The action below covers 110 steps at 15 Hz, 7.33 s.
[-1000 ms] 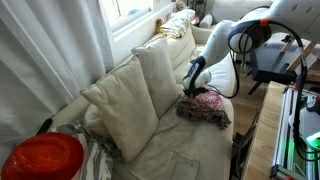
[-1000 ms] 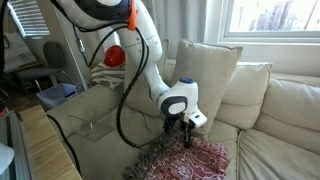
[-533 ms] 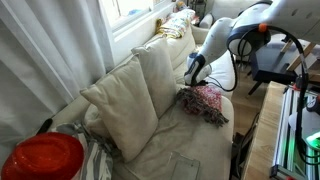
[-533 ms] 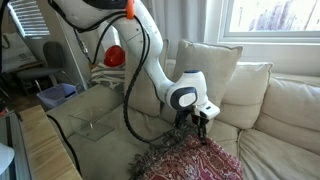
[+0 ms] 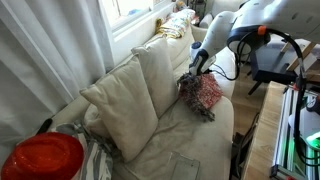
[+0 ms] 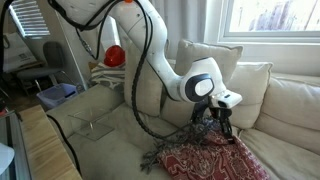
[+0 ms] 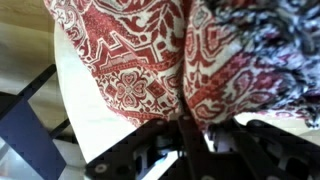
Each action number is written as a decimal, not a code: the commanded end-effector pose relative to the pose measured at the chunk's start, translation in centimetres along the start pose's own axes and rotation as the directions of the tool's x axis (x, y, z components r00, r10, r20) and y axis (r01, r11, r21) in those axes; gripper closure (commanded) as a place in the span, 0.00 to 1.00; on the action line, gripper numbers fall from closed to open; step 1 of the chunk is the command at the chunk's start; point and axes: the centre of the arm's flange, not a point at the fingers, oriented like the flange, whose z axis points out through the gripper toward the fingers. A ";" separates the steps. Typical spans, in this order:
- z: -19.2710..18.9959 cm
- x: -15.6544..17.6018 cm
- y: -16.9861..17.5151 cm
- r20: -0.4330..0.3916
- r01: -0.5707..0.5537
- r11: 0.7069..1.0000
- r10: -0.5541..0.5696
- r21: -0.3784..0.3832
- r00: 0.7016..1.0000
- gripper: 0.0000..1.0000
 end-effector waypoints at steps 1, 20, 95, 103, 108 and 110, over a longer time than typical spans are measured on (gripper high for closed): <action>-3.3 2.8 1.5 -0.123 -0.010 0.999 0.005 -0.041 0.992 0.96; -2.2 9.4 2.1 -0.333 -0.263 0.961 0.220 -0.088 0.917 0.96; -20.8 12.0 -13.0 0.561 -0.450 0.586 -0.011 0.674 0.828 0.06; -19.4 12.7 -12.1 0.541 -0.412 0.642 -0.005 0.646 0.841 0.78; -20.3 14.0 -9.7 0.555 -0.339 0.634 -0.172 0.695 0.814 1.00; -21.9 15.4 -8.0 0.529 -0.283 0.619 -0.256 0.733 0.809 0.99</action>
